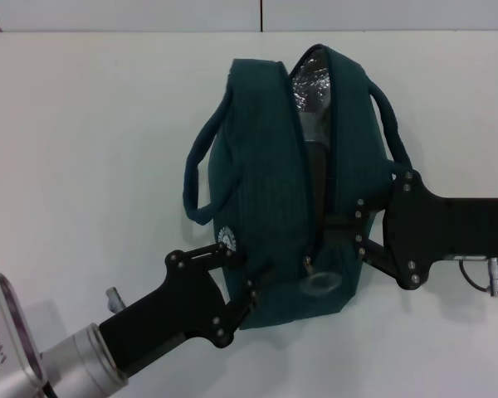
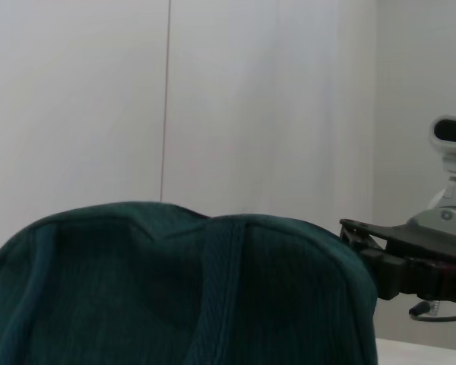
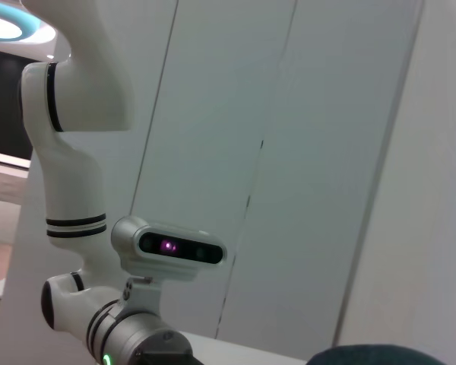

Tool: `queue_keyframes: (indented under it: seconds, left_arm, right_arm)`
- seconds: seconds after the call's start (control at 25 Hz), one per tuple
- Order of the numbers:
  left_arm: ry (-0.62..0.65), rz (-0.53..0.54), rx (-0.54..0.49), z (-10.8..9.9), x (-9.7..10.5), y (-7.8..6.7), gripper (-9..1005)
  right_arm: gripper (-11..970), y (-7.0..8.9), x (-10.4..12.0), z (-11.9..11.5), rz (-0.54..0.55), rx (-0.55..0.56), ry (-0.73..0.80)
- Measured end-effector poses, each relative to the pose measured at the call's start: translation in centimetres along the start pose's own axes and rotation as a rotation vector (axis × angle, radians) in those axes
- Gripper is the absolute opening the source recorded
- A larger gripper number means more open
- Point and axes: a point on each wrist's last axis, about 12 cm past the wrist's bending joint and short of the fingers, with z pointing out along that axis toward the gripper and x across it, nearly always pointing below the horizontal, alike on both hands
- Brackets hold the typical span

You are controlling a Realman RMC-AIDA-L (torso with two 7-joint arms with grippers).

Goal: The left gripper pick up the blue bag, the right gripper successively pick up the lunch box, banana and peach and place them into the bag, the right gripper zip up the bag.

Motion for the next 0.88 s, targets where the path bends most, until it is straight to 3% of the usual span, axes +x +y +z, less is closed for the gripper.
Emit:
queue_keyframes:
  seconds: [0.24, 0.48, 0.72, 0.88]
  left_arm:
    - [0.008, 0.011, 0.021, 0.1, -0.1, 0.2, 297]
    - [0.001, 0.016, 0.03, 0.4, -0.2, 0.3, 86]
    - [-0.026, 0.025, 0.057, 1.4, -0.7, 0.5, 67]
    - [-0.03, 0.048, 0.084, 2.0, -0.9, 0.6, 67]
  right_arm:
    - [50, 0.0, 0.0, -0.5, -0.007, 0.045, -0.014]
    - [51, 0.3, -0.2, -1.2, 0.004, 0.038, -0.025]
    - [53, 1.0, -0.8, -4.5, 0.107, -0.103, 0.035]
    - [54, 2.0, 0.1, -5.4, 0.168, -0.101, 0.103]
